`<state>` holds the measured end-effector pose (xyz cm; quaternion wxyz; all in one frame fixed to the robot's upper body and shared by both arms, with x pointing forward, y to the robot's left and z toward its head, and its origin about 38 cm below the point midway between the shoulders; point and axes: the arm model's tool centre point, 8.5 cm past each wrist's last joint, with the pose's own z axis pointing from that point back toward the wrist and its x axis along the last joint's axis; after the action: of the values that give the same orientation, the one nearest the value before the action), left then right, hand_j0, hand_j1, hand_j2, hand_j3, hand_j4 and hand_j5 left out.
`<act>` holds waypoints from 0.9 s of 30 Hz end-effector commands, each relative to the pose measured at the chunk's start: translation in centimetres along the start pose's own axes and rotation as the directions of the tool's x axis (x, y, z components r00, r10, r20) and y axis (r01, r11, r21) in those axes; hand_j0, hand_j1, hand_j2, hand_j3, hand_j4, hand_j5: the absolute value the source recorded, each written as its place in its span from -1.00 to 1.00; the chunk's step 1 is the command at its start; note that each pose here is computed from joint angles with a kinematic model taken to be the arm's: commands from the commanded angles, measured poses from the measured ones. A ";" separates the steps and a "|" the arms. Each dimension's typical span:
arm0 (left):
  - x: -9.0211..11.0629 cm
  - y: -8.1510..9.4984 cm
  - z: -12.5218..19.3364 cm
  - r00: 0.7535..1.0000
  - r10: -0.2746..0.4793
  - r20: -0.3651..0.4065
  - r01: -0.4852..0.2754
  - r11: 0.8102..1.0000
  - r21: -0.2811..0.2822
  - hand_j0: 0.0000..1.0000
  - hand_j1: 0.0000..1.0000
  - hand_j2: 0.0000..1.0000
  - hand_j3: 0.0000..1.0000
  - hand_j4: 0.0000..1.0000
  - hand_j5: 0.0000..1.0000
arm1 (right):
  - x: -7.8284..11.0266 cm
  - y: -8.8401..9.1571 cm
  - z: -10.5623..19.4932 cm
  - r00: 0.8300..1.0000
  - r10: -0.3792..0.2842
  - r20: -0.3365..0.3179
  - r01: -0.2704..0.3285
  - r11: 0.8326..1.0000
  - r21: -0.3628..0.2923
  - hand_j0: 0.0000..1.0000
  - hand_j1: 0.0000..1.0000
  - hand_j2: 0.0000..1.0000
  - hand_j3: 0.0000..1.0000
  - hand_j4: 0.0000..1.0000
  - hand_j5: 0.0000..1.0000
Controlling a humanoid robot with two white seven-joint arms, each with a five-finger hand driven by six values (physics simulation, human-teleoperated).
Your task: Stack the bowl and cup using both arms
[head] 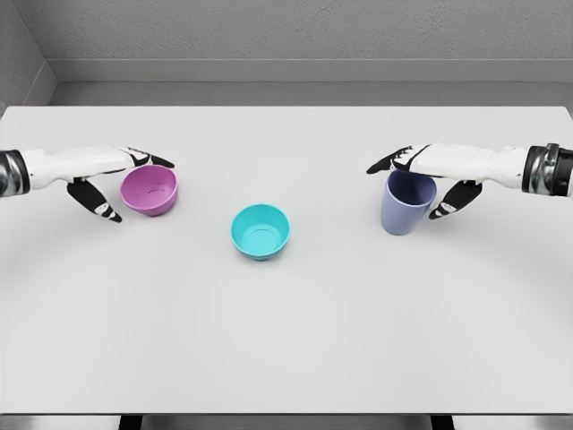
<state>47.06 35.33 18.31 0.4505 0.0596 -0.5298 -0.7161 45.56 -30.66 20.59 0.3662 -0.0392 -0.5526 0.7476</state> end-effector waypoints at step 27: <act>-0.6 -0.1 -1.7 0.999 0.034 -0.009 -0.034 0.999 0.022 1.00 1.00 1.00 1.00 1.00 1.00 | 0.7 -1.9 0.1 0.998 0.056 0.004 -0.056 0.998 0.008 1.00 1.00 1.00 1.00 1.00 1.00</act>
<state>48.22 34.72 17.26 0.4629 0.0602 -0.5339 -0.7051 46.06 -30.21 22.30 0.3448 -0.0535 -0.5464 0.7614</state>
